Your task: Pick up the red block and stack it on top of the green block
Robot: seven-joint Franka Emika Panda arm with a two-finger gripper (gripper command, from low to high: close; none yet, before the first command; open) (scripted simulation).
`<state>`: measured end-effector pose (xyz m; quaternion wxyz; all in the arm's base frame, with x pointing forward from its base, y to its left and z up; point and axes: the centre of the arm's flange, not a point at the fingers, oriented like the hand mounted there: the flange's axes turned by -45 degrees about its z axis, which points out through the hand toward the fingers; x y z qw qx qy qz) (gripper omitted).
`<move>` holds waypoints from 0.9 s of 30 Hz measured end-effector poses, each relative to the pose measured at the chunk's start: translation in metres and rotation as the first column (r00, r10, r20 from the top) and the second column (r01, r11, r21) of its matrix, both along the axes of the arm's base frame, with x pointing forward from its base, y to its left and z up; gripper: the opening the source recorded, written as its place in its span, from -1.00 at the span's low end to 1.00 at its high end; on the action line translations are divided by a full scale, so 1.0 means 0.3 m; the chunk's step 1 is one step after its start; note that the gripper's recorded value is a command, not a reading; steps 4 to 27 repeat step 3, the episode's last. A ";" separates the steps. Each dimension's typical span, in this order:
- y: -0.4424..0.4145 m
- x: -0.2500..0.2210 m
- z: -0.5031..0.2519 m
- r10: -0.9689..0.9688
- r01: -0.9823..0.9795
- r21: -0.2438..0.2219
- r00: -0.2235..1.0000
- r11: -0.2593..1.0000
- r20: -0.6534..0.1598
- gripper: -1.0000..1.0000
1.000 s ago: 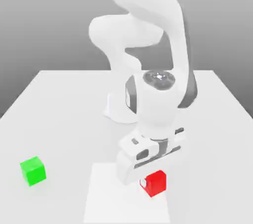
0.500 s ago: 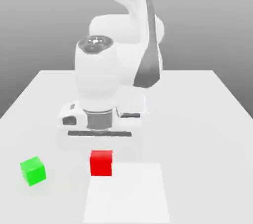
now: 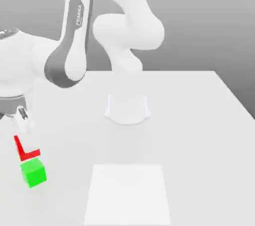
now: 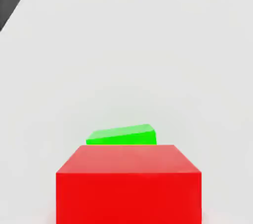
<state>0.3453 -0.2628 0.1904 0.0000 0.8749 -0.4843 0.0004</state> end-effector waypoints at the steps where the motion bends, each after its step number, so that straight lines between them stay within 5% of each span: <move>1: 0.001 -0.001 -0.022 0.000 0.000 0.000 1.000 1.000 0.000 1.00; 27: 0.001 -0.001 -0.022 0.000 0.000 0.000 1.000 1.000 0.000 1.00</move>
